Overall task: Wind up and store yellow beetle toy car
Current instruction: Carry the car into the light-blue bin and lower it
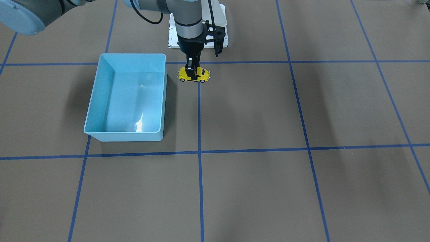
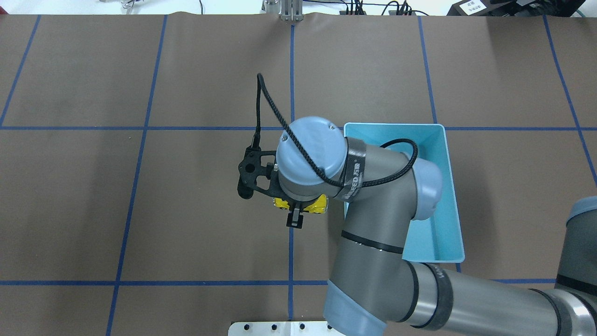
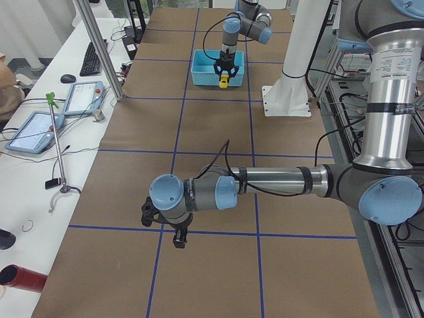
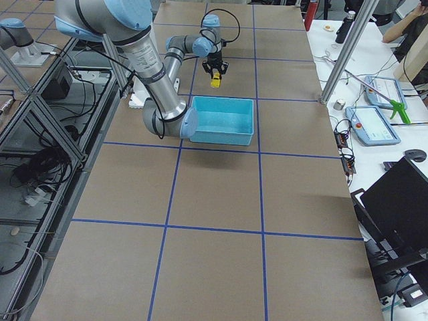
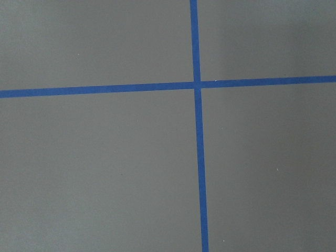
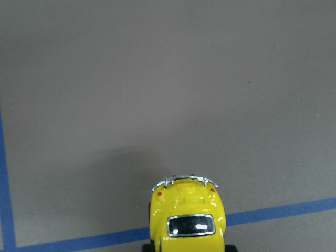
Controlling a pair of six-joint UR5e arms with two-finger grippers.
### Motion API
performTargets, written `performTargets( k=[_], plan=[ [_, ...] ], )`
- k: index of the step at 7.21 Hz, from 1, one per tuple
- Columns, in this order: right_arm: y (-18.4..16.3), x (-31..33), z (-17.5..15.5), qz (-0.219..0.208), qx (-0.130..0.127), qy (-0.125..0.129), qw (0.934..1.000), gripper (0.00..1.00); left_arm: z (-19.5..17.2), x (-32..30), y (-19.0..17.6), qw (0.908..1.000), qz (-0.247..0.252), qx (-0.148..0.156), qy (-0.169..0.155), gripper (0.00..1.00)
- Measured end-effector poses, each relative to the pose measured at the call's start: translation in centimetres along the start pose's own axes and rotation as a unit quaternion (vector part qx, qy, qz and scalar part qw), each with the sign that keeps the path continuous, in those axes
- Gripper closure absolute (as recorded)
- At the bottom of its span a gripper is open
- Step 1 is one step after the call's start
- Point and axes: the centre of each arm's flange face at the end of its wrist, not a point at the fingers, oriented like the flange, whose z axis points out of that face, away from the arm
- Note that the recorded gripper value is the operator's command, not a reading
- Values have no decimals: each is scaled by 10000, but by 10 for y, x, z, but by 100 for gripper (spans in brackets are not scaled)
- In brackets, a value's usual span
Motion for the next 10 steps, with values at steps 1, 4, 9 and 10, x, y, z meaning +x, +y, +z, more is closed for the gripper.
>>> performTargets(
  k=[1, 4, 9, 10],
  plan=[
    [24, 17, -35, -122, -109, -1, 9999, 100, 0, 0, 0, 10000, 0, 0, -1, 0],
    [113, 46, -42, -704, -316, 29, 9970, 100, 0, 0, 0, 10000, 1, 2, 1, 0],
    [170, 51, 57, -882, -221, -20, 9959, 100, 0, 0, 0, 10000, 1, 2, 2, 0],
    [179, 49, 74, -899, -234, -51, 9957, 100, 0, 0, 0, 10000, 1, 2, 1, 0]
  ],
)
